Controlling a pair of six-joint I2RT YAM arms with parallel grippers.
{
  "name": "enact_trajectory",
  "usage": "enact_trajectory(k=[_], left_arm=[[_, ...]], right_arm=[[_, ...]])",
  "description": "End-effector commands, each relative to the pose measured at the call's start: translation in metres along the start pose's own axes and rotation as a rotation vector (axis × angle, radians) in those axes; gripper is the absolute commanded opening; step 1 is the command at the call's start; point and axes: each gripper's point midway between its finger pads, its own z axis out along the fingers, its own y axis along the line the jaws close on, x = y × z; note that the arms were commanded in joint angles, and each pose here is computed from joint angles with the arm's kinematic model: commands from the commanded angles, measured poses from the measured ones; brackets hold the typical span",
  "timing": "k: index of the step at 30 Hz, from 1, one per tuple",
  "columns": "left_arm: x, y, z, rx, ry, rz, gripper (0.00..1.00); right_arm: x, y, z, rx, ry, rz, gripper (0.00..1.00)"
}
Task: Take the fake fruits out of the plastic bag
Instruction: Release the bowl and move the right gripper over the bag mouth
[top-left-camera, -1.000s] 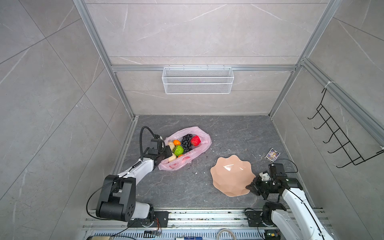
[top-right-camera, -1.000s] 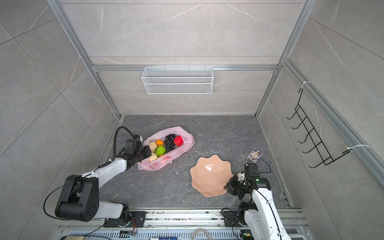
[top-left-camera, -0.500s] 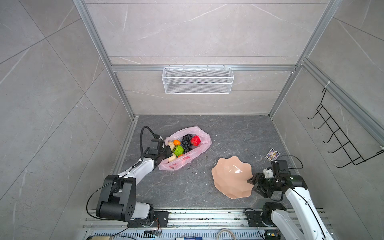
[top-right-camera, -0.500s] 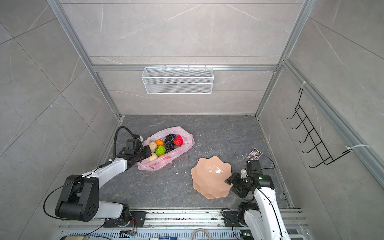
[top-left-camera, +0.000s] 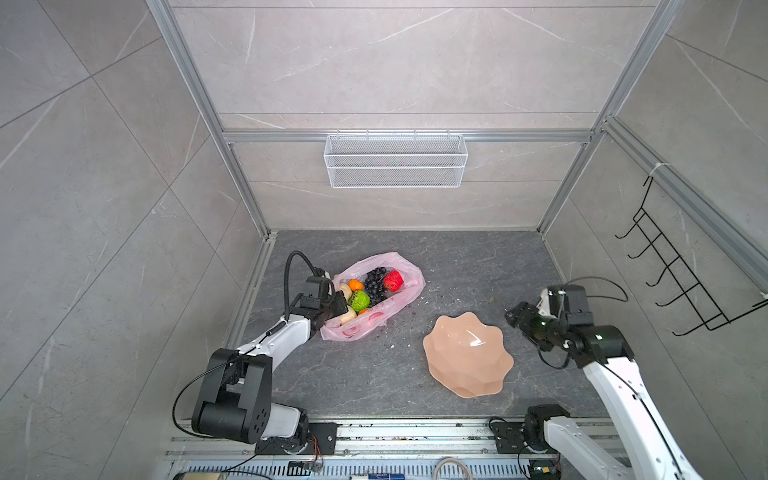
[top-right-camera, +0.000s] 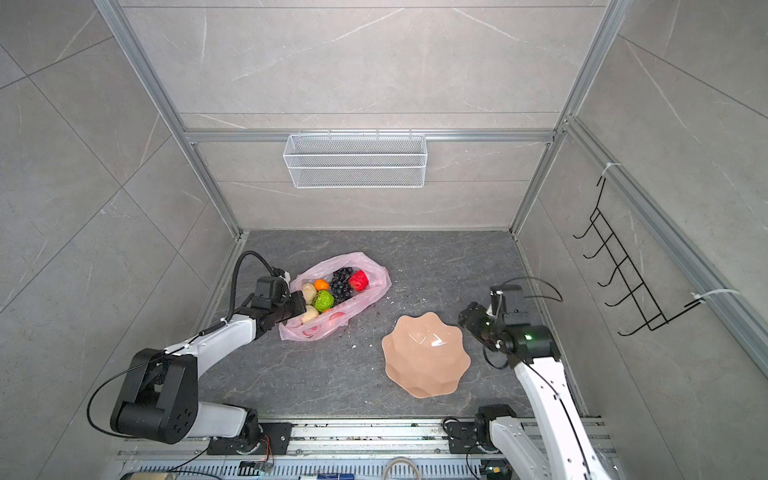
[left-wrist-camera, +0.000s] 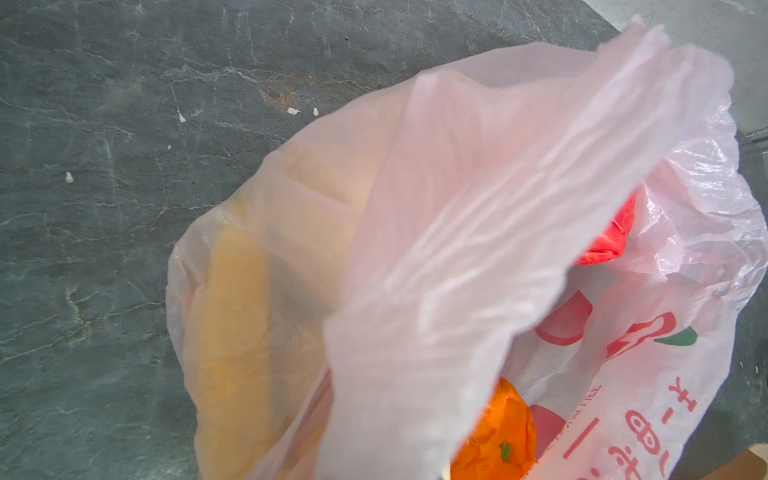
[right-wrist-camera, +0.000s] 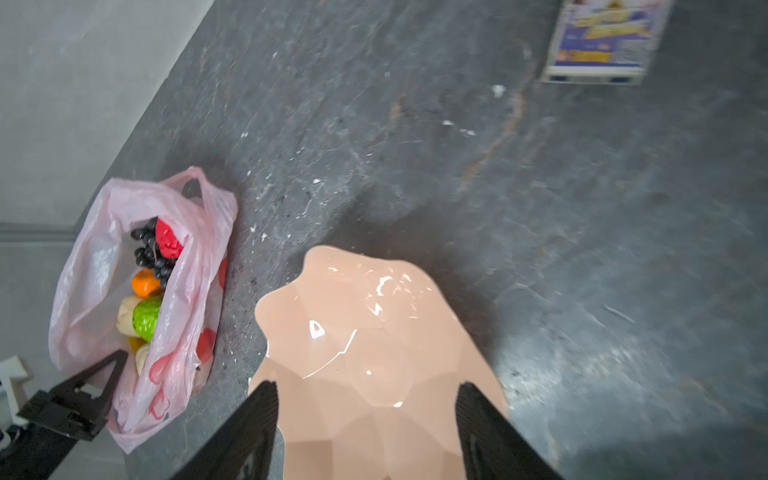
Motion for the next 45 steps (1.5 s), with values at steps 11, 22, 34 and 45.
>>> enact_trajectory(k=[11, 22, 34, 45], left_arm=[[-0.013, -0.019, 0.001, 0.036, -0.026, 0.061, 0.0], [-0.009, -0.031, 0.005, 0.058, -0.011, 0.091, 0.0], [0.003, -0.055, 0.014, 0.045, 0.012, 0.211, 0.0], [0.003, -0.053, 0.014, 0.015, 0.012, 0.213, 0.0]], right_arm=[[-0.013, 0.185, 0.164, -0.148, 0.076, -0.152, 0.77], [0.004, 0.185, 0.238, 0.015, 0.171, -0.164, 0.65], [0.002, 0.131, 0.222, 0.174, 0.082, -0.237, 0.17], [-0.006, 0.103, 0.22, 0.315, 0.033, -0.284, 0.16]])
